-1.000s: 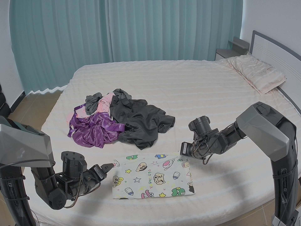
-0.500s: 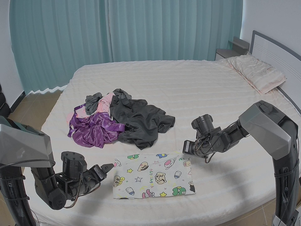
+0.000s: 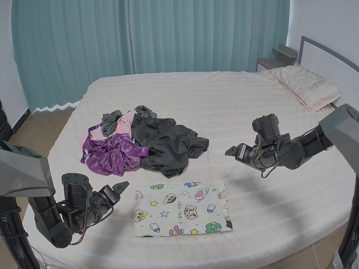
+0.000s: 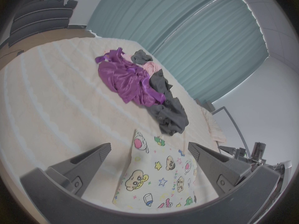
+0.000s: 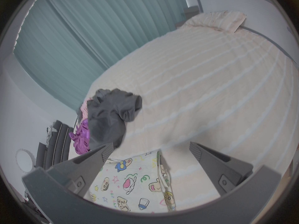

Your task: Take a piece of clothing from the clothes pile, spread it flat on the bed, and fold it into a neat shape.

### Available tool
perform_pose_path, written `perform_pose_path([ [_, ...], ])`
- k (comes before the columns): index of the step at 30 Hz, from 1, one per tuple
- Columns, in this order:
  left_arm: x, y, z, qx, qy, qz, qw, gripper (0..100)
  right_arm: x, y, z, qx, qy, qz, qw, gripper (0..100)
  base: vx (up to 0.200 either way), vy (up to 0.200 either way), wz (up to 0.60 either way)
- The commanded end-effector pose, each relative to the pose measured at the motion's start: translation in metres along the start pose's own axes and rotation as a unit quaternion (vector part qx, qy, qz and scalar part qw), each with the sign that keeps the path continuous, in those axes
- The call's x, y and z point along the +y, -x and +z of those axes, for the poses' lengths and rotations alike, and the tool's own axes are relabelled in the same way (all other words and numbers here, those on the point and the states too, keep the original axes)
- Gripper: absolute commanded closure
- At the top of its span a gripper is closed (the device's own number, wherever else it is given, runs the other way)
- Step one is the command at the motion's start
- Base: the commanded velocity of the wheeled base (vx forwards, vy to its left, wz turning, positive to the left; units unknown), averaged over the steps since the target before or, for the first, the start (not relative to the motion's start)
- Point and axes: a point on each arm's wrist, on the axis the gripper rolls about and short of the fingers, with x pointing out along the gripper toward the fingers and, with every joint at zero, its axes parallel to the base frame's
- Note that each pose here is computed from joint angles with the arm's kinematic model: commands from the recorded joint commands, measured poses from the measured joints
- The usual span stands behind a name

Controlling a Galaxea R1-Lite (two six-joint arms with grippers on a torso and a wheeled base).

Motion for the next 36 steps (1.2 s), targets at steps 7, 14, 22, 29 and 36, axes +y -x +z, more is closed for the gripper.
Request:
perform_pose_path([
  [7, -0.041, 0.121, 0.068, -0.233, -0.022, -0.119, 0.965, 0, -0.049, 0.223, -0.022, -0.224, 0.014, 0.037, 0.9738, 0, 0.0, 0.0, 0.0],
  [14, -0.041, 0.197, 0.068, -0.321, -0.103, -0.086, 0.9376, 0, -0.102, 0.295, -0.077, -0.319, 0.081, 0.006, 0.9443, 0, 0.0, 0.0, 0.0],
  [22, -0.012, 0.264, 0.045, -0.366, -0.183, -0.03, 0.9119, 0, -0.142, 0.321, -0.13, -0.385, 0.116, -0.067, 0.9133, 0, 0.0, 0.0, 0.0],
  [29, 0.023, 0.308, 0.013, -0.418, -0.252, 0.07, 0.8699, 0, -0.172, 0.332, -0.188, -0.399, 0.163, -0.149, 0.89, 0, 0.0, 0.0, 0.0],
  [36, 0.048, 0.311, -0.018, -0.413, -0.304, 0.134, 0.8481, 0, -0.183, 0.329, -0.215, -0.386, 0.199, -0.147, 0.8887, 0, 0.0, 0.0, 0.0],
])
